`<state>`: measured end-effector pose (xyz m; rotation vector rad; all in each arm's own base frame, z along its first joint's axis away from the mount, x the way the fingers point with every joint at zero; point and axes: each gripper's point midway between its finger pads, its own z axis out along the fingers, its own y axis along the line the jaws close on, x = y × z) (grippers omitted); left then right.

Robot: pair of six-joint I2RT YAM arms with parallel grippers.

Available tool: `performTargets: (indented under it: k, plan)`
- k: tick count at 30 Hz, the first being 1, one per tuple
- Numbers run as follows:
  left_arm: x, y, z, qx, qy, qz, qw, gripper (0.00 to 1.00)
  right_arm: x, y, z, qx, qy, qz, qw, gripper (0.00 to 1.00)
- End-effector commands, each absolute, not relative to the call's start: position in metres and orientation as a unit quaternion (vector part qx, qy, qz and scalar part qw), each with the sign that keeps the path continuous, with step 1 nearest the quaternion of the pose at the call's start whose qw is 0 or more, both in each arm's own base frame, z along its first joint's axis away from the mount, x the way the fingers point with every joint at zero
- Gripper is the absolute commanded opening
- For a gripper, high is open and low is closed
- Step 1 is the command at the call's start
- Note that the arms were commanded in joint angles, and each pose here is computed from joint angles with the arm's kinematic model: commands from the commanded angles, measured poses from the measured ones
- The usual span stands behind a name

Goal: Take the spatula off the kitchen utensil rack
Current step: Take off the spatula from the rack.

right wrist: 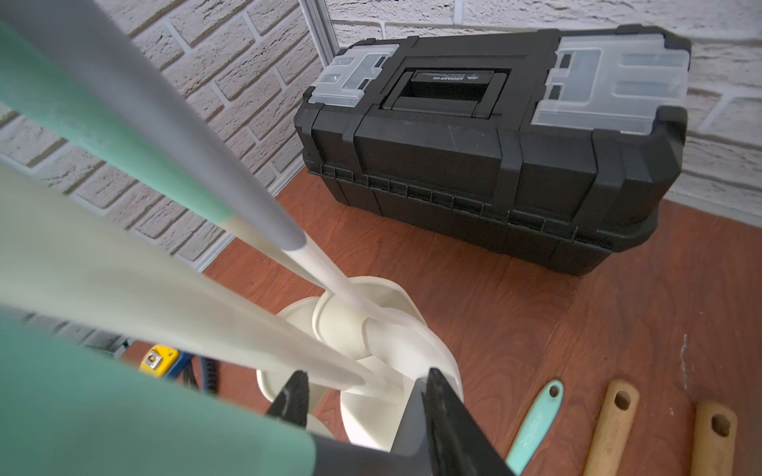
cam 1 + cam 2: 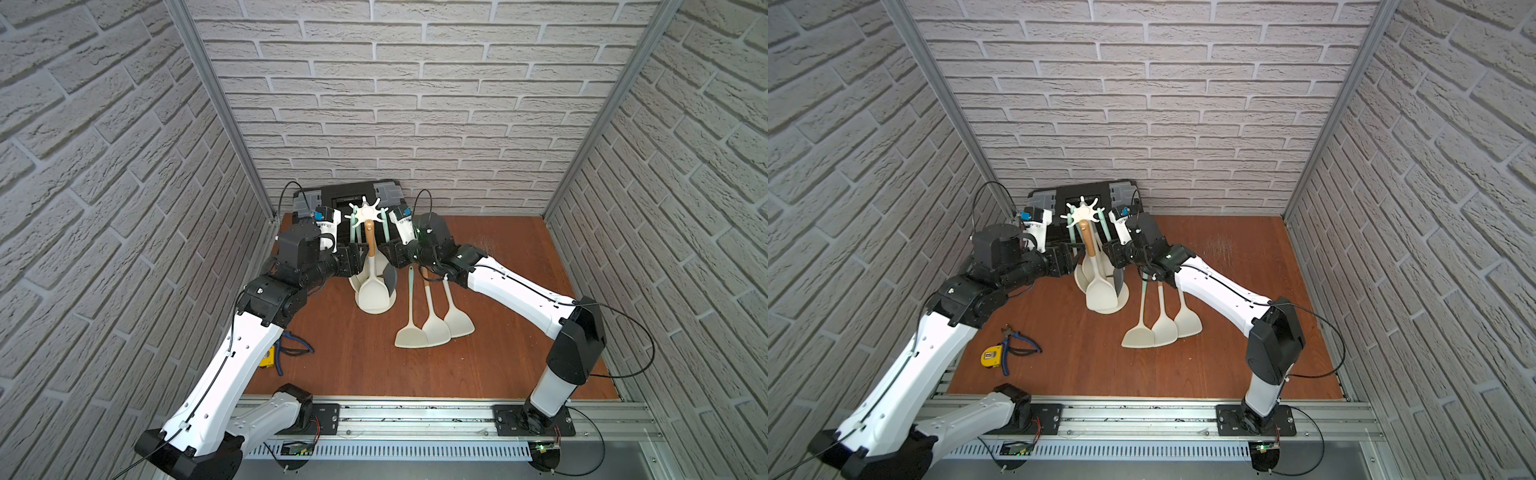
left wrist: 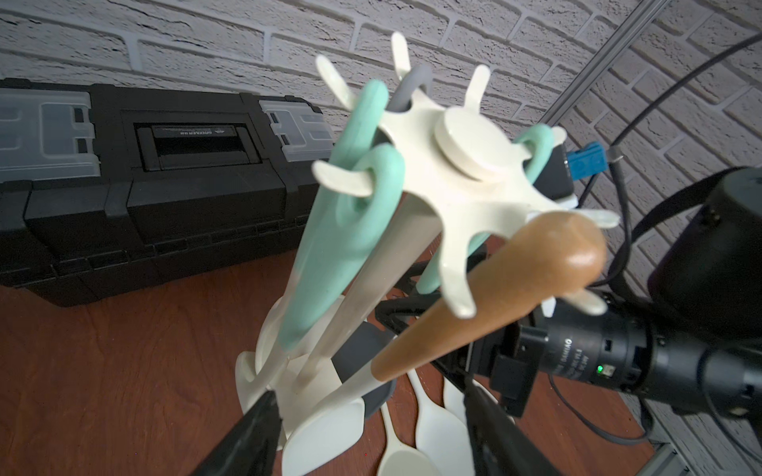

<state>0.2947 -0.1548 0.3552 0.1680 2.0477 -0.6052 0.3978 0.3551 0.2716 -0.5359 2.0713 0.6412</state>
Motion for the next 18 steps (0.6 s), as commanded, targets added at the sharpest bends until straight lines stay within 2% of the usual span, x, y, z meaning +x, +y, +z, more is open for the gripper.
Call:
performTargets:
  k: [1, 4, 8, 18]
  plan:
    - [0.299, -0.156, 0.368, 0.068, 0.822, -0.262, 0.501, 0.72, 0.400, 0.363, 0.295, -0.227, 0.811, 0.257, 0.474, 0.32]
    - [0.298, -0.155, 0.366, 0.067, 0.823, -0.260, 0.501, 0.72, 0.398, 0.363, 0.298, -0.235, 0.807, 0.248, 0.482, 0.16]
    - [0.298, -0.154, 0.365, 0.065, 0.824, -0.261, 0.499, 0.72, 0.393, 0.360, 0.302, -0.244, 0.803, 0.235, 0.491, 0.03]
    - [0.294, -0.152, 0.364, 0.059, 0.824, -0.265, 0.498, 0.72, 0.385, 0.345, 0.320, -0.220, 0.786, 0.217, 0.535, 0.03]
